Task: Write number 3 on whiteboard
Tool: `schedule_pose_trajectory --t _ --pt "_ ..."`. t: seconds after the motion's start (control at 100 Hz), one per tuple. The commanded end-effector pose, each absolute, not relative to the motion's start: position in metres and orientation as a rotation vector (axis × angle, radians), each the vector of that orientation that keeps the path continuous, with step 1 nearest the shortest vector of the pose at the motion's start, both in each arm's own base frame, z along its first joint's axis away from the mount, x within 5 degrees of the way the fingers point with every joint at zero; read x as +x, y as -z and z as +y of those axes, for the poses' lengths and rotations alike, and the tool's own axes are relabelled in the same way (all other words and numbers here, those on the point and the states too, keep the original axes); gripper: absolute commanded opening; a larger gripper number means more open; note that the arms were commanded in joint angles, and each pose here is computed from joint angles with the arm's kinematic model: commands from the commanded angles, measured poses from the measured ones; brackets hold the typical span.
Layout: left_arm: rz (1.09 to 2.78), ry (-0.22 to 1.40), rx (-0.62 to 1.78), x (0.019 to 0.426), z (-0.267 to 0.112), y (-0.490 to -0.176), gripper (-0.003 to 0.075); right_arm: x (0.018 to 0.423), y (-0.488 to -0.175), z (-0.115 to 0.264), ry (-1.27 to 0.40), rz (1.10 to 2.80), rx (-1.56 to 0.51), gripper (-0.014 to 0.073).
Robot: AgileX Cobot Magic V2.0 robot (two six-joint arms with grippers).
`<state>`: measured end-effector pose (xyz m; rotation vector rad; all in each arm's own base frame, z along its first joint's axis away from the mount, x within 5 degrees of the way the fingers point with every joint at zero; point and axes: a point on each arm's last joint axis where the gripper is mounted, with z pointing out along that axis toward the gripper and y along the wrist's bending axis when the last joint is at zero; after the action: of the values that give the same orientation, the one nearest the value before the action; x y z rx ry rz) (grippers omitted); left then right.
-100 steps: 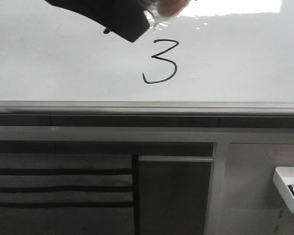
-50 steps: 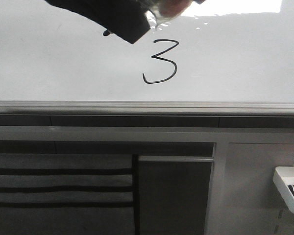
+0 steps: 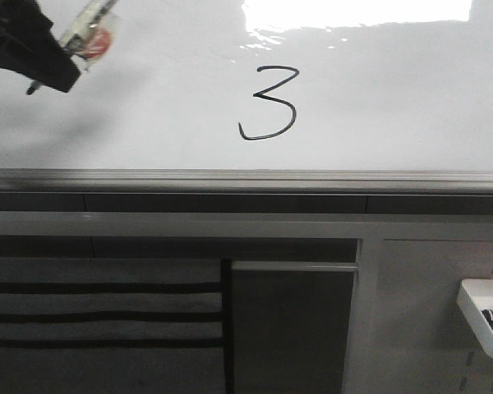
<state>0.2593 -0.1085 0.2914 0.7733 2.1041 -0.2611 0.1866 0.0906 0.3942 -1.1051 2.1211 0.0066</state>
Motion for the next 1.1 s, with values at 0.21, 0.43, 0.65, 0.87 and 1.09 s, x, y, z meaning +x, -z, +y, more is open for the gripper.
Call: schedule_pose_trajectory --t 0.21,0.43,0.65,0.87,1.09 --pt "2.012 0.176 0.347 0.286 -0.082 -0.285 -0.0018 0.185 -0.409 0.089 -0.016 2.049 -1.048 0.035" --pt "2.047 0.176 0.307 0.295 -0.083 -0.271 -0.0018 0.185 -0.409 0.089 -0.016 2.049 -1.048 0.035" --pt "2.074 0.196 0.265 0.299 -0.083 -0.264 -0.0018 0.185 -0.409 0.089 -0.019 2.049 -1.047 0.035" --pt "2.073 0.195 0.266 0.299 -0.083 -0.264 0.0096 0.185 -0.409 0.089 -0.02 2.05 -1.046 0.035" --pt "2.037 0.173 0.308 0.294 -0.081 -0.275 0.0429 0.184 -0.408 0.088 -0.032 2.08 -1.018 0.035"
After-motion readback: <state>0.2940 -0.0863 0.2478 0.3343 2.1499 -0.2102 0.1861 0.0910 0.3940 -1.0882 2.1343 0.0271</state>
